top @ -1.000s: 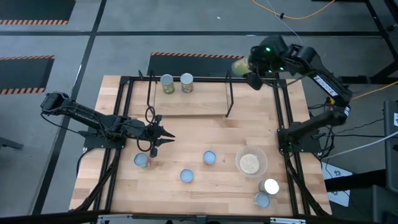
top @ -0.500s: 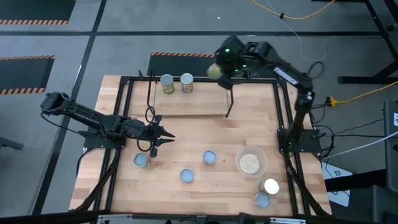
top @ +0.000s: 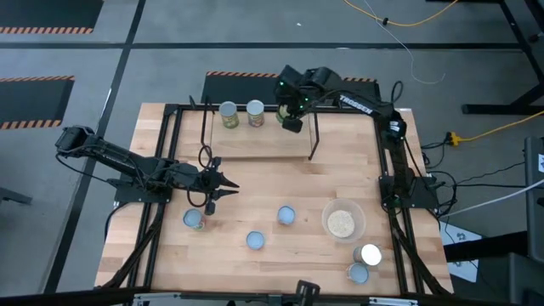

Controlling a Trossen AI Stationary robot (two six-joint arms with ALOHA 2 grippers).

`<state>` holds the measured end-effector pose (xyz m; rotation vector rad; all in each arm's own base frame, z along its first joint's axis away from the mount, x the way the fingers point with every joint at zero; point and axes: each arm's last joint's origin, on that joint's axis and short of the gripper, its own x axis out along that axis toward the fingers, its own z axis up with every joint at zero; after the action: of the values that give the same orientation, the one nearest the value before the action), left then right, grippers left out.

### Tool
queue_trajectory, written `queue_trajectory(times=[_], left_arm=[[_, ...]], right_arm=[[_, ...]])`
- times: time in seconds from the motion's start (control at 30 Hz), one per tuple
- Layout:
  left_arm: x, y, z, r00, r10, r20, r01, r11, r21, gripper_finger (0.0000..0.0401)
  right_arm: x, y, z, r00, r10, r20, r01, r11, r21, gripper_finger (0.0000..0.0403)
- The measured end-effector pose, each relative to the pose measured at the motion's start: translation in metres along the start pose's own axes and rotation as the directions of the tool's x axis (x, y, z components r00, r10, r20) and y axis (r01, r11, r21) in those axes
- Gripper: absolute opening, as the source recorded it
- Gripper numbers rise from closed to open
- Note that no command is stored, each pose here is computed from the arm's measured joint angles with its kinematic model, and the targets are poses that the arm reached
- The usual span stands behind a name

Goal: Pick and place cans onto a shelf
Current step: Put the canned oranges on the shelf

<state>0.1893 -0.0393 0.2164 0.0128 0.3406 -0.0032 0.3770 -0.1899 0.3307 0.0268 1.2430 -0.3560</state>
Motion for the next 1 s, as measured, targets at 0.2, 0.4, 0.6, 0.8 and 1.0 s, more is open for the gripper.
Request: queue_trajectory(times=[0.2, 0.4, 0.6, 0.8, 1.0], left_arm=[[0.0, 0.0, 0.0, 1.0, 0.0, 0.0, 0.0, 1.0, 0.0, 0.0069], [0.0, 0.0, 0.0, 1.0, 0.0, 0.0, 0.0, 1.0, 0.0, 0.0069], [0.0, 0.0, 0.0, 1.0, 0.0, 0.0, 0.0, 1.0, 0.0, 0.0069], [0.0, 0.0, 0.0, 1.0, 0.0, 0.0, 0.0, 1.0, 0.0, 0.0069], [0.0, 0.0, 0.0, 1.0, 0.0, 0.0, 0.0, 1.0, 0.001, 0.0069]], right_arm=[[0.023, 0.001, 0.006, 1.0, 0.012, -0.023, -0.012, 1.0, -0.002, 0.0], [0.039, 0.003, 0.009, 0.998, 0.044, -0.037, -0.045, 0.999, -0.003, 0.0], [0.043, 0.003, 0.01, 0.998, 0.047, -0.037, -0.047, 0.999, -0.003, 0.0], [0.044, 0.004, 0.01, 0.998, 0.061, -0.033, -0.061, 0.998, -0.002, 0.0], [0.045, 0.004, 0.01, 0.998, 0.061, -0.032, -0.062, 0.998, -0.002, 0.0]])
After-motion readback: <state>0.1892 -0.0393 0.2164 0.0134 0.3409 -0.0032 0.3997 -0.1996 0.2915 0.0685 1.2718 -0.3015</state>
